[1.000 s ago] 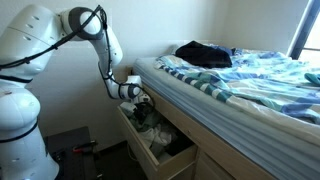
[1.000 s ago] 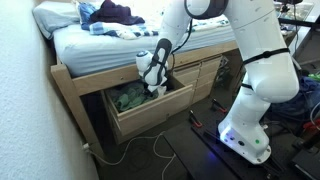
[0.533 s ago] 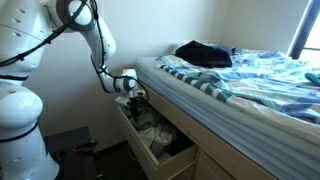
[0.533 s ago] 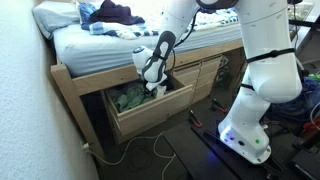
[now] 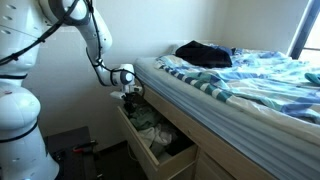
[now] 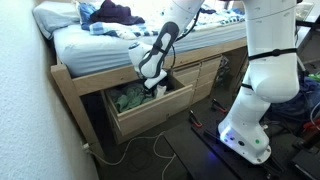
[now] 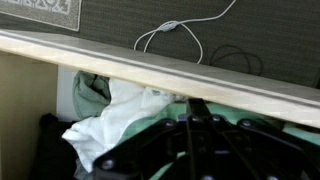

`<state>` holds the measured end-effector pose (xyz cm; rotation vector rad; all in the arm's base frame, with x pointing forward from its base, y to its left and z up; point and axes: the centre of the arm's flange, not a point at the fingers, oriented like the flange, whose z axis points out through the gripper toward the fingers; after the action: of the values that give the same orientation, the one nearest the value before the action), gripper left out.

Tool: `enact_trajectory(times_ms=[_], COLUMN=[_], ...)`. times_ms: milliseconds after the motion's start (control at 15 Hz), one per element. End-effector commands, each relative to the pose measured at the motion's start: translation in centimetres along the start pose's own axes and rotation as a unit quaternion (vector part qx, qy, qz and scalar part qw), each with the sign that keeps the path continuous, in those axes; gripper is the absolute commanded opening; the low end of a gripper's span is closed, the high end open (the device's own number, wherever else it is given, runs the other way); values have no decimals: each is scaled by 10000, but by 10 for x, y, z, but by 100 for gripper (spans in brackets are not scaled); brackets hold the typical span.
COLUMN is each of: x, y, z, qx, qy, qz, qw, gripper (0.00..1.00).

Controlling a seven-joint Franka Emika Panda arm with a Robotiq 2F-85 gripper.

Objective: Open the topmost drawer on the left, push the clothes inside it down, and then close the drawer

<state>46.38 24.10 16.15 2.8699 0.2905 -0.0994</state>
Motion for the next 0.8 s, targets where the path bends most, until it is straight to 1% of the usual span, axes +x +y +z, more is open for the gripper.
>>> enact_trajectory(times_ms=[0, 333, 467, 667, 733], x=[2, 10, 14, 22, 25], y=[-11, -36, -46, -60, -65], z=[-10, -7, -4, 2, 4], qx=[230, 443, 556, 728, 801], qy=[-9, 116, 273, 706, 790], qz=[-197, -583, -803, -1133, -1221], qw=[9995, 9972, 9948, 9884, 9861], gripper=[0, 0, 0, 0, 0])
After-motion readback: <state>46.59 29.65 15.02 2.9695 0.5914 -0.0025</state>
